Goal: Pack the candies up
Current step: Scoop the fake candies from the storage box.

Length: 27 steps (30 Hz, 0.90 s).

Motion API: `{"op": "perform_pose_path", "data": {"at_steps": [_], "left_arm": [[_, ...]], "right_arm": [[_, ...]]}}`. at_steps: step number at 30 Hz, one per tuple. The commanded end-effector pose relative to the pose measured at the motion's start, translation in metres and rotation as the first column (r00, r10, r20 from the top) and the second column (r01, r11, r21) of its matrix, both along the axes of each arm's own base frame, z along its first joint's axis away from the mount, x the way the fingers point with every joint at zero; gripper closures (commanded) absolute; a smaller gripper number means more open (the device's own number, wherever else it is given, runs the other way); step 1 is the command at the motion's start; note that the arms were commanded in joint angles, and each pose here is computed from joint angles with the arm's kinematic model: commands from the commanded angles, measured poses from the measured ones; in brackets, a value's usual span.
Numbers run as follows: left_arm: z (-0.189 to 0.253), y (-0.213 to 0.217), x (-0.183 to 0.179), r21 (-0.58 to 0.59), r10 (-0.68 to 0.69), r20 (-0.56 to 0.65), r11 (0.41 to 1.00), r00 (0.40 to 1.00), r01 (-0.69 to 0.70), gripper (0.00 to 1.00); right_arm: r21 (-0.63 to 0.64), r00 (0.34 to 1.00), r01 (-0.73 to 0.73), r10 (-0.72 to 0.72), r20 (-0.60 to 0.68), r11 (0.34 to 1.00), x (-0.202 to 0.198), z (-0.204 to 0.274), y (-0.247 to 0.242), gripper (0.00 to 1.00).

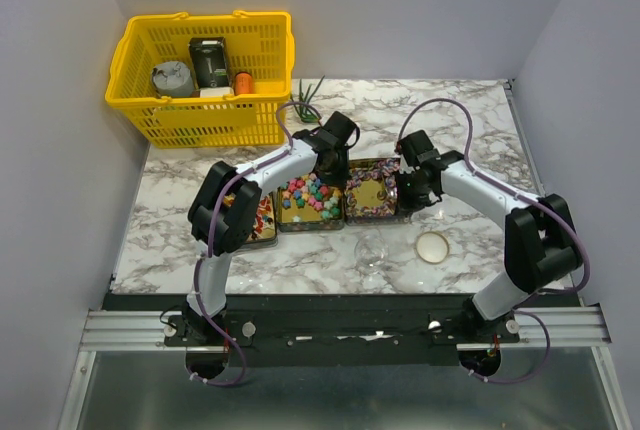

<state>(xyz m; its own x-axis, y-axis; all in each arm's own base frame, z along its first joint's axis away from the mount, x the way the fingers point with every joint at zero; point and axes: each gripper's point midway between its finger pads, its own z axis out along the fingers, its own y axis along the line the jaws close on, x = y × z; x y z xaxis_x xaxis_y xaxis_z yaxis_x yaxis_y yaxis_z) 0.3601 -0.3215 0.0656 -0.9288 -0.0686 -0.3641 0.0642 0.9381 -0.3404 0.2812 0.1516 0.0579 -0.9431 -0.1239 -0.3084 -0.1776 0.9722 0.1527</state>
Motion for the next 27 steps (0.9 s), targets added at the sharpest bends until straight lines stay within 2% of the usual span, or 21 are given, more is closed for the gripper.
{"op": "perform_pose_path", "data": {"at_steps": [1, 10, 18, 19, 21, 22, 24, 25, 27], "left_arm": [[-0.029, 0.019, -0.004, 0.096, -0.009, -0.047, 0.995, 0.999, 0.013, 1.00], [-0.034, 0.019, -0.014, 0.079, -0.029, -0.059, 0.996, 0.998, 0.034, 1.00], [-0.020, 0.014, -0.008, 0.065, -0.035, -0.039, 0.997, 0.999, 0.037, 0.99], [-0.017, 0.014, -0.007, 0.065, -0.036, -0.031, 0.997, 0.999, 0.038, 0.90], [-0.007, 0.014, -0.003, 0.059, -0.034, -0.007, 0.998, 0.999, 0.034, 0.83], [-0.005, 0.014, -0.003, 0.056, -0.034, 0.000, 0.998, 0.999, 0.034, 0.74], [0.003, 0.014, 0.001, 0.053, -0.030, 0.022, 0.998, 0.999, 0.029, 0.66], [0.010, 0.013, 0.001, 0.046, -0.029, 0.034, 0.999, 0.999, 0.028, 0.58], [0.016, 0.012, 0.003, 0.036, -0.029, 0.048, 0.999, 0.998, 0.027, 0.51]], "right_arm": [[0.058, 0.988, -0.134, 0.129, 0.084, 0.989, -0.002, 0.008, 0.019, 0.99], [0.046, 0.989, -0.099, 0.093, 0.118, 0.994, 0.009, 0.008, 0.020, 0.99], [0.024, 0.983, -0.118, 0.114, 0.143, 0.993, -0.003, 0.019, 0.017, 0.99], [0.024, 0.980, -0.123, 0.118, 0.158, 0.992, -0.005, 0.024, 0.017, 0.99], [0.024, 0.982, -0.112, 0.107, 0.159, 0.993, -0.011, 0.031, 0.015, 0.99], [0.028, 0.982, -0.110, 0.104, 0.160, 0.994, -0.014, 0.033, 0.015, 0.99], [0.048, 0.980, -0.104, 0.094, 0.174, 0.993, -0.020, 0.044, 0.016, 0.99], [0.054, 0.979, -0.106, 0.094, 0.180, 0.993, -0.023, 0.048, 0.016, 0.99], [0.061, 0.978, -0.103, 0.090, 0.188, 0.993, -0.030, 0.057, 0.015, 0.99]]}}
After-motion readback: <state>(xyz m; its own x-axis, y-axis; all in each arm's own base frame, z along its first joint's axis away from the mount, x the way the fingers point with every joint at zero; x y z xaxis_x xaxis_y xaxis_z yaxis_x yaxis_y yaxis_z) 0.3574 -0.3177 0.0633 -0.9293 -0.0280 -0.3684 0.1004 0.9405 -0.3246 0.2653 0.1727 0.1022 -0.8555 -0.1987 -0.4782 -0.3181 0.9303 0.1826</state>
